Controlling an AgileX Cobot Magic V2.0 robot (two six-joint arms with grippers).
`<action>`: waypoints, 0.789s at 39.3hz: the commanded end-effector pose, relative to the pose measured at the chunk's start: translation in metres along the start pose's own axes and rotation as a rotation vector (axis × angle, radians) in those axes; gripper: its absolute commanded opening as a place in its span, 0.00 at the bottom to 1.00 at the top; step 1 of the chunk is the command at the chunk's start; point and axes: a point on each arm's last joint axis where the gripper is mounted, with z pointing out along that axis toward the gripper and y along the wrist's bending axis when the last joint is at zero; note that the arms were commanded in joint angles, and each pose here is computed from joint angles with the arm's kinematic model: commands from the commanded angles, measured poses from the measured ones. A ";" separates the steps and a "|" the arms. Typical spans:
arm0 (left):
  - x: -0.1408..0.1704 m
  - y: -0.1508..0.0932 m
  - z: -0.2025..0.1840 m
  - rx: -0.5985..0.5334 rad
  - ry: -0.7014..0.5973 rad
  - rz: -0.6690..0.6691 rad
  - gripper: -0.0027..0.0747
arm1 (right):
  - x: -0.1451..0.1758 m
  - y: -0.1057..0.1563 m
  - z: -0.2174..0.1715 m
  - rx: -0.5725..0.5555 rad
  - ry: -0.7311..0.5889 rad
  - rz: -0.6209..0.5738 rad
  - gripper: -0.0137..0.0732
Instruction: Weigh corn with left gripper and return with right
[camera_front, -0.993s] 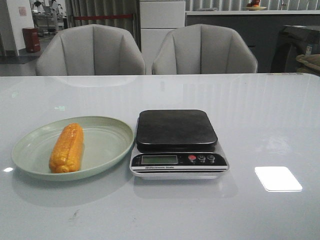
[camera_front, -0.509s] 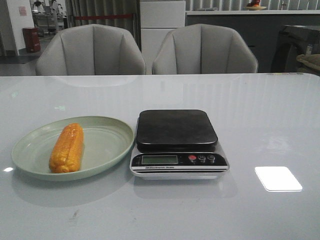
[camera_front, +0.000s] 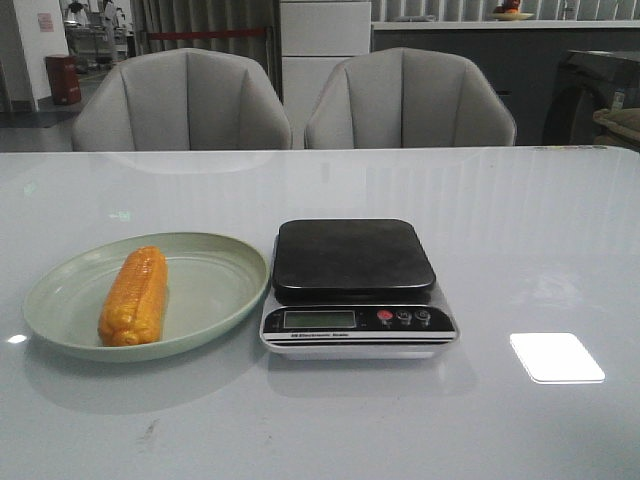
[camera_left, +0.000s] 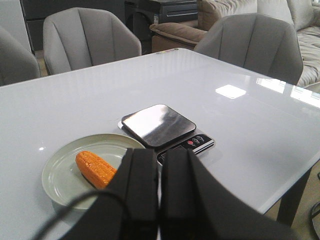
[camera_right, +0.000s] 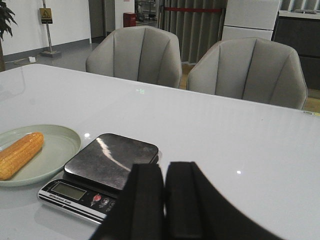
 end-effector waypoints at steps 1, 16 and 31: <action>-0.013 -0.001 -0.004 0.008 -0.099 -0.002 0.18 | -0.014 -0.001 -0.001 0.014 -0.086 -0.011 0.34; -0.004 0.002 0.005 -0.082 -0.102 0.006 0.18 | -0.014 -0.001 -0.001 0.014 -0.086 -0.011 0.34; 0.029 0.025 0.036 -0.521 -0.325 0.028 0.18 | -0.014 -0.001 -0.001 0.014 -0.086 -0.011 0.34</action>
